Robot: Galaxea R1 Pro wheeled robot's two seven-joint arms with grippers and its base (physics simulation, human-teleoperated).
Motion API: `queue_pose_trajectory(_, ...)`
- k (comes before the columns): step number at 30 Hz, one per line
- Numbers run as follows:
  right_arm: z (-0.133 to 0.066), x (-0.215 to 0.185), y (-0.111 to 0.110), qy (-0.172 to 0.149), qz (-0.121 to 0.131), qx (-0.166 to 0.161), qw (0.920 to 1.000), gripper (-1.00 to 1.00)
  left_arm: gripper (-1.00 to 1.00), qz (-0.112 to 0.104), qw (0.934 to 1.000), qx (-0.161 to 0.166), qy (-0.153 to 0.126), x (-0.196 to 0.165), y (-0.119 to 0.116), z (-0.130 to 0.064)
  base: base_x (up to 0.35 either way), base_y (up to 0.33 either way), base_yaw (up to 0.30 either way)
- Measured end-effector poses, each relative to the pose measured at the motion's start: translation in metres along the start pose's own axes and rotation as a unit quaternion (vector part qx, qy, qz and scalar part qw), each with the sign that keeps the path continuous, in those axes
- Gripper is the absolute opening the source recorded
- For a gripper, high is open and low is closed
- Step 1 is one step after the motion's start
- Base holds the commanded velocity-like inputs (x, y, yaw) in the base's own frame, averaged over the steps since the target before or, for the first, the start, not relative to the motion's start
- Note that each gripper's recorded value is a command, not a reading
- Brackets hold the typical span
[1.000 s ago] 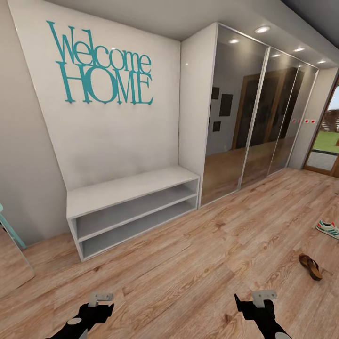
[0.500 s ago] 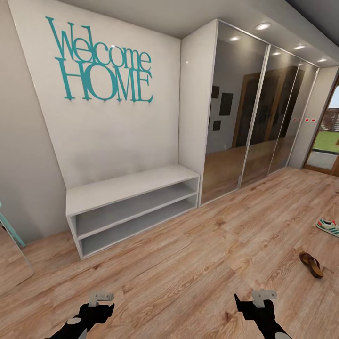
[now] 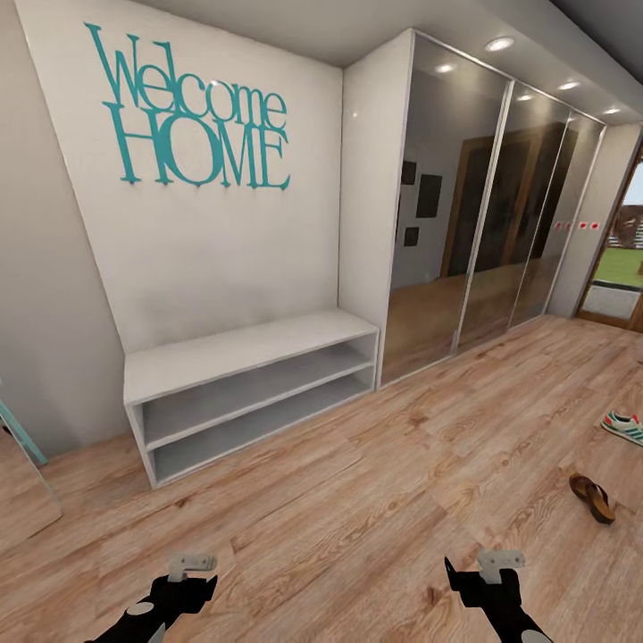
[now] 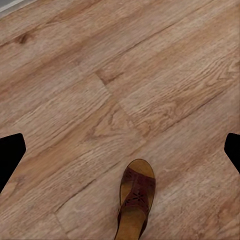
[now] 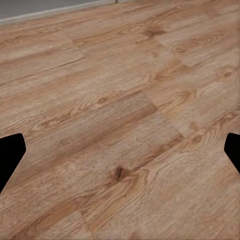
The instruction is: Pick up the two gym shoes and the two sandals from the corridor floor and place them onto the hallstand (shoe rack) in the corridor, making sure they are on the rack and not on the floor. Arrange them so the two gym shoes are next to each other and the two sandals are next to each other.
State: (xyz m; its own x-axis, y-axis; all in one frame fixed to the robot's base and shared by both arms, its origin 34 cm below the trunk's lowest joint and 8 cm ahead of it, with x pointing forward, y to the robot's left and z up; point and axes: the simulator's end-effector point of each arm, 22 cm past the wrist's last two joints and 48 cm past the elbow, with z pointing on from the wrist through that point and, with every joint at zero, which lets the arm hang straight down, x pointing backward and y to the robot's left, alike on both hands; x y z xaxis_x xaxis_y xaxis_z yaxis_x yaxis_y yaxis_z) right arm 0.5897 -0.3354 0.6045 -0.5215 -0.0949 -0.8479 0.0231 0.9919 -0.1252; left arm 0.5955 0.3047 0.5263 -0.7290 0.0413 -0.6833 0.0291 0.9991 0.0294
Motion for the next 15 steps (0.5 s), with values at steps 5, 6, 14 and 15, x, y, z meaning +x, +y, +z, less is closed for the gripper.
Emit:
queue_pose_trajectory(5,0.004,0.008,0.002,0.000,-0.001,-0.001,1.0000,1.00,1.00,0.000,1.0000,0.000,0.000,0.007,0.000,0.006,0.000,0.000,0.000)
queue_pose_trajectory(6,0.005,0.010,0.002,0.000,-0.001,-0.001,1.0000,1.00,1.00,0.000,1.0000,0.000,0.000,0.009,0.000,0.007,0.000,0.000,0.000)
queue_pose_trajectory(14,0.011,0.024,0.004,0.000,-0.001,-0.001,1.0000,1.00,1.00,0.000,1.0000,0.001,0.000,0.020,-0.002,0.017,0.000,0.000,0.000)
queue_pose_trajectory(15,0.012,0.026,0.004,0.000,-0.001,-0.001,1.0000,1.00,1.00,0.000,1.0000,0.001,0.000,0.022,-0.002,0.019,0.000,0.000,0.000)
